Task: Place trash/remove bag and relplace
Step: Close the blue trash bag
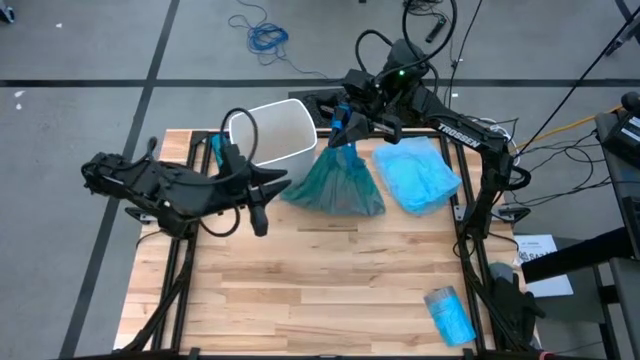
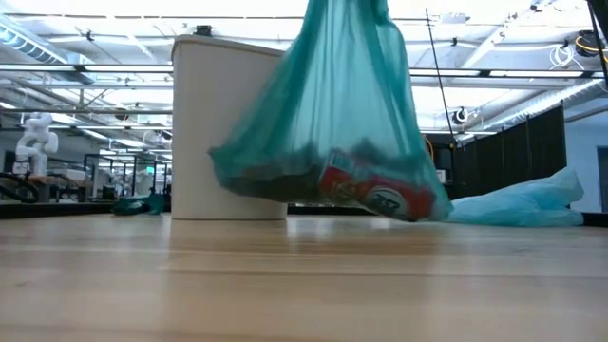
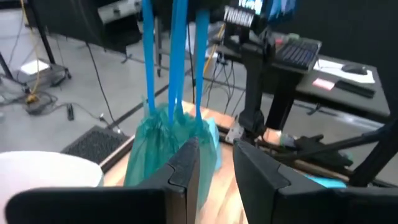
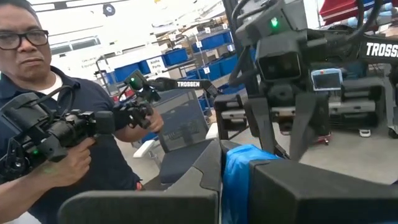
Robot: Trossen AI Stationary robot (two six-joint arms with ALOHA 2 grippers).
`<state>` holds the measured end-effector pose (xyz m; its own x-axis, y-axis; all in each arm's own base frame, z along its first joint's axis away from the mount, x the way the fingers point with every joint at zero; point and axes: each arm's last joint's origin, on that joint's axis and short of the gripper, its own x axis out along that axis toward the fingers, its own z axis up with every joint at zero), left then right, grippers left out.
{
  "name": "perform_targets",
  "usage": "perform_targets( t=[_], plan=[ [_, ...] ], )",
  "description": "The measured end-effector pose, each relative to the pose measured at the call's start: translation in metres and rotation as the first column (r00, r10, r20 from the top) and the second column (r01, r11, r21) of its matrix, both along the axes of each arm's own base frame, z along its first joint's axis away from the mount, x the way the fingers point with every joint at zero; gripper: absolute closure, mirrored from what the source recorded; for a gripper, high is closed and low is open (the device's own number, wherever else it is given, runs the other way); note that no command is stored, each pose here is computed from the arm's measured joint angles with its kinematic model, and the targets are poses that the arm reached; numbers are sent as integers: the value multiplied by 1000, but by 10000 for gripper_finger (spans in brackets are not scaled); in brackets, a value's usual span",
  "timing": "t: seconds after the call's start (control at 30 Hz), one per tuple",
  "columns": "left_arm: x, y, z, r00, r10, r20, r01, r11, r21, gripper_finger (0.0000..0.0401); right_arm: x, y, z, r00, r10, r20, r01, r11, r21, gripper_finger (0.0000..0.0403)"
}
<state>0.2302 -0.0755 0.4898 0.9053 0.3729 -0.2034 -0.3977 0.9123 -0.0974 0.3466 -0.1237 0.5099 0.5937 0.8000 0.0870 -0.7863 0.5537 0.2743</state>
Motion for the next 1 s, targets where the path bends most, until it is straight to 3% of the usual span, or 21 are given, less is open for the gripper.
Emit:
perform_targets(
  t=[0.23,0.43,1.0],
  plan=[
    [-3,-4,9,999,-13,50,9,998,66,307,0,-1,-1,1000,-3,-1,3,1000,-1,403],
    [-3,-4,8,999,-7,40,4,998,68,307,-4,0,8,999,4,33,-4,1000,1,403],
    [-3,-4,13,997,21,79,-28,996,90,307,3,2,2,999,27,-25,-26,999,26,403]
  ],
)
